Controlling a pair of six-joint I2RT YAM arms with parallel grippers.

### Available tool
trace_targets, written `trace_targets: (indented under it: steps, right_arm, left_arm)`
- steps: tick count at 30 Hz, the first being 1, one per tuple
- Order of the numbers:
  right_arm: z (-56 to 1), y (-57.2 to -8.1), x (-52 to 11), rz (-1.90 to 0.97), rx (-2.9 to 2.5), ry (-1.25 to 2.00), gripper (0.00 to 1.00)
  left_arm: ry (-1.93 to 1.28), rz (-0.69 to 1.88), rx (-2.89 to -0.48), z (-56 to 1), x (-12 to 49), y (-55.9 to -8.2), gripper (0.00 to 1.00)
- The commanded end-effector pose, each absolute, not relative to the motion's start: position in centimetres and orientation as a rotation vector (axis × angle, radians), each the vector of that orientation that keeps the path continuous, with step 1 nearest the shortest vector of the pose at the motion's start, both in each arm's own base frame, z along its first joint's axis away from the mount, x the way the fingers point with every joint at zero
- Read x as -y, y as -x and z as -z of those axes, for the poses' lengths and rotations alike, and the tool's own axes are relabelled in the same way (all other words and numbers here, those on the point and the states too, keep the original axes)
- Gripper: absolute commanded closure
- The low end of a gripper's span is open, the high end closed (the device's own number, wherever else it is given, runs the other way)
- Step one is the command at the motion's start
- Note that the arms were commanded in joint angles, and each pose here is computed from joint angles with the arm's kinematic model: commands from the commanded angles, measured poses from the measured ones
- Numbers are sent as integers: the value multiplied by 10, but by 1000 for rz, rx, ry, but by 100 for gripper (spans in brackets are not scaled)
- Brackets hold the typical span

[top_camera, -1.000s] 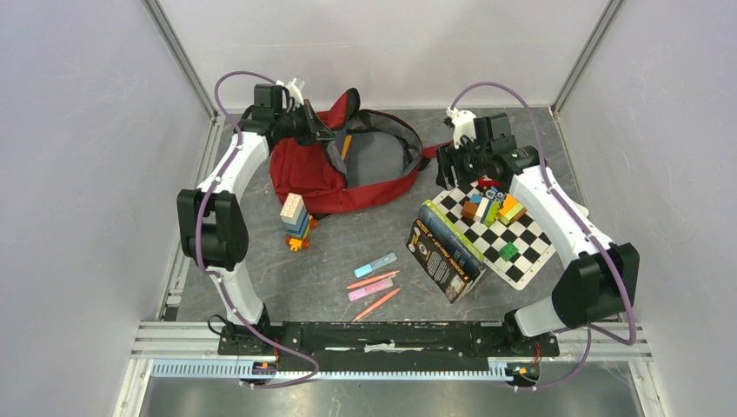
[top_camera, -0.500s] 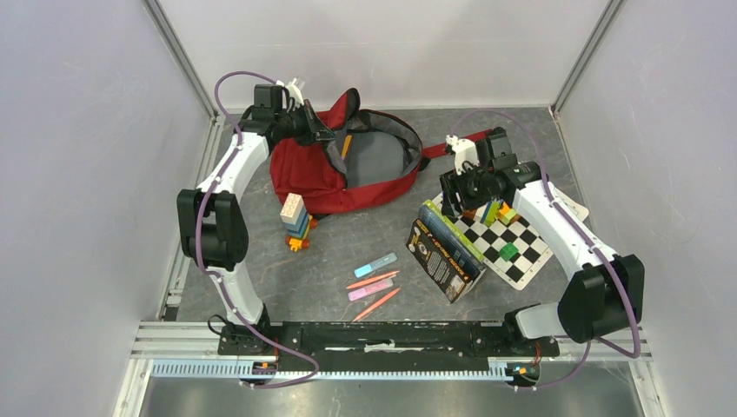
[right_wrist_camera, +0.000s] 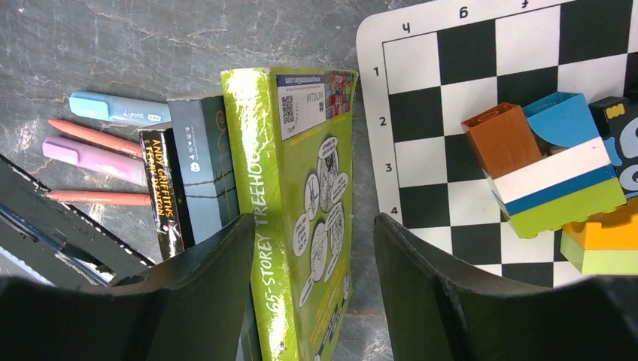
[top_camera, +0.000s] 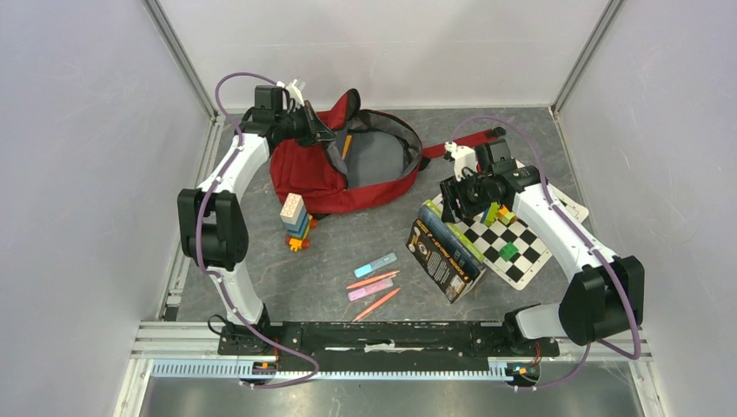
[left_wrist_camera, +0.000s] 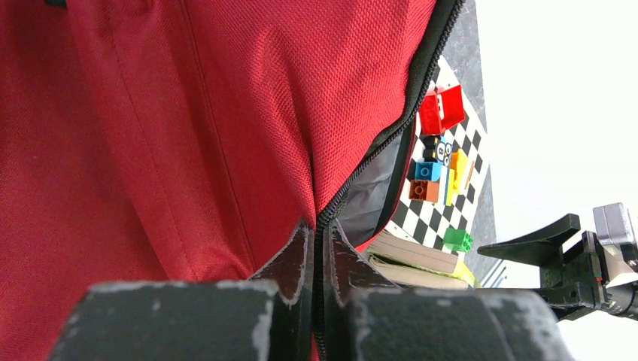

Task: Pack the student bag
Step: Pick up the book from the center of the board.

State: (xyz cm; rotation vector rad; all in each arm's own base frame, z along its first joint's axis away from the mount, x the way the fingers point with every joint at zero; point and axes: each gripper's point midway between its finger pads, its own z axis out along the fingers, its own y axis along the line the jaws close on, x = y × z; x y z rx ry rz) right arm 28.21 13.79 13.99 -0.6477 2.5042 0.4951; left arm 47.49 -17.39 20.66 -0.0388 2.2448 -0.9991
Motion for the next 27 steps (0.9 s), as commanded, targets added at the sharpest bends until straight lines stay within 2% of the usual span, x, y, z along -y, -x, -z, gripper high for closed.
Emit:
trace_targets:
  steps: [1,27]
  right_arm:
    - [-150,-282,-143,-535,-2446,673,36]
    - [-132,-286,-124,-381,-2477,674,44]
  left_arm:
    - [-24,1010,-2149,-239,173,-473,98]
    - [-13,1009,-2142,-238,173,-476,98]
